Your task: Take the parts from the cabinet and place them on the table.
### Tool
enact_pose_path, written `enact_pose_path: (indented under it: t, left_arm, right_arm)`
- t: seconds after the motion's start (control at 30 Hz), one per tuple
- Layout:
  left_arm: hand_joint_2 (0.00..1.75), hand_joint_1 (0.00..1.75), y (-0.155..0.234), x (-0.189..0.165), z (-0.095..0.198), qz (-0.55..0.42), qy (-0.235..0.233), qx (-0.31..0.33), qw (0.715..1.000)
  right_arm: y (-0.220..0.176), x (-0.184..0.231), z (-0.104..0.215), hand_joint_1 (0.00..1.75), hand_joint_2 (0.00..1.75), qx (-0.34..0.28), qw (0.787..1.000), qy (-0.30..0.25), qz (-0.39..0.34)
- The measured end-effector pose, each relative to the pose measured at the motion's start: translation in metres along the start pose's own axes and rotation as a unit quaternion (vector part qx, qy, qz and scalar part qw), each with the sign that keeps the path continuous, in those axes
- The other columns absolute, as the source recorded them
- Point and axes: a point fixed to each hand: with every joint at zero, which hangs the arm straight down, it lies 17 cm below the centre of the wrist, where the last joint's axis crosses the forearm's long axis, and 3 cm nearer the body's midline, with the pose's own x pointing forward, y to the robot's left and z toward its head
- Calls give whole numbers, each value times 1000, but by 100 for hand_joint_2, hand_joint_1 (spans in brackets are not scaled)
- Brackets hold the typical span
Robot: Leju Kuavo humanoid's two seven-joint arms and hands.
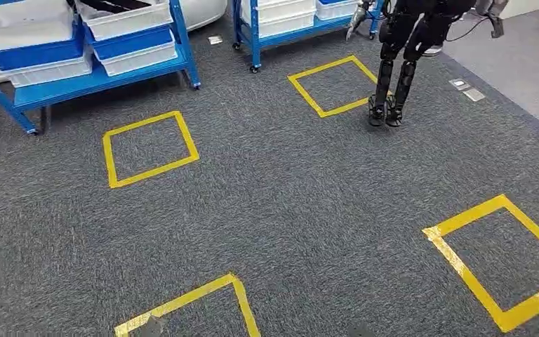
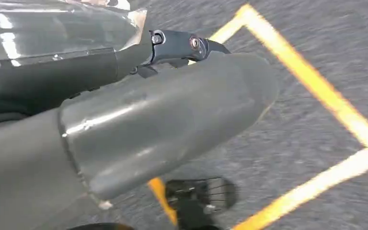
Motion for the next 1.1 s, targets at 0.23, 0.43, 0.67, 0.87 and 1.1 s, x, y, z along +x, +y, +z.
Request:
enact_pose_path:
  t: [0.23, 0.43, 0.67, 0.87, 1.1]
  left_arm:
    - [0, 0, 0, -11, 2, 2, 13, -2, 1000]
    - [0, 0, -10, -11, 4, -14, 15, -15, 1000]
    - [0, 0, -15, -4, 4, -21, 2, -21, 1000]
    - [0, 0, -23, 2, 5, -31, -8, -28, 999]
    - [0, 0, -31, 4, 7, -43, -16, -37, 998]
  right_arm:
    - [21, -1, 6, 0, 0, 19, 1000, 8, -8]
    - [52, -25, 18, 0, 0, 53, 998, 34, 3]
    - [74, -23, 27, 0, 0, 73, 997, 31, 14]
    - [82, -22, 30, 0, 0, 87, 995, 32, 21]
    - [91, -27, 34, 0, 0, 104, 993, 38, 40]
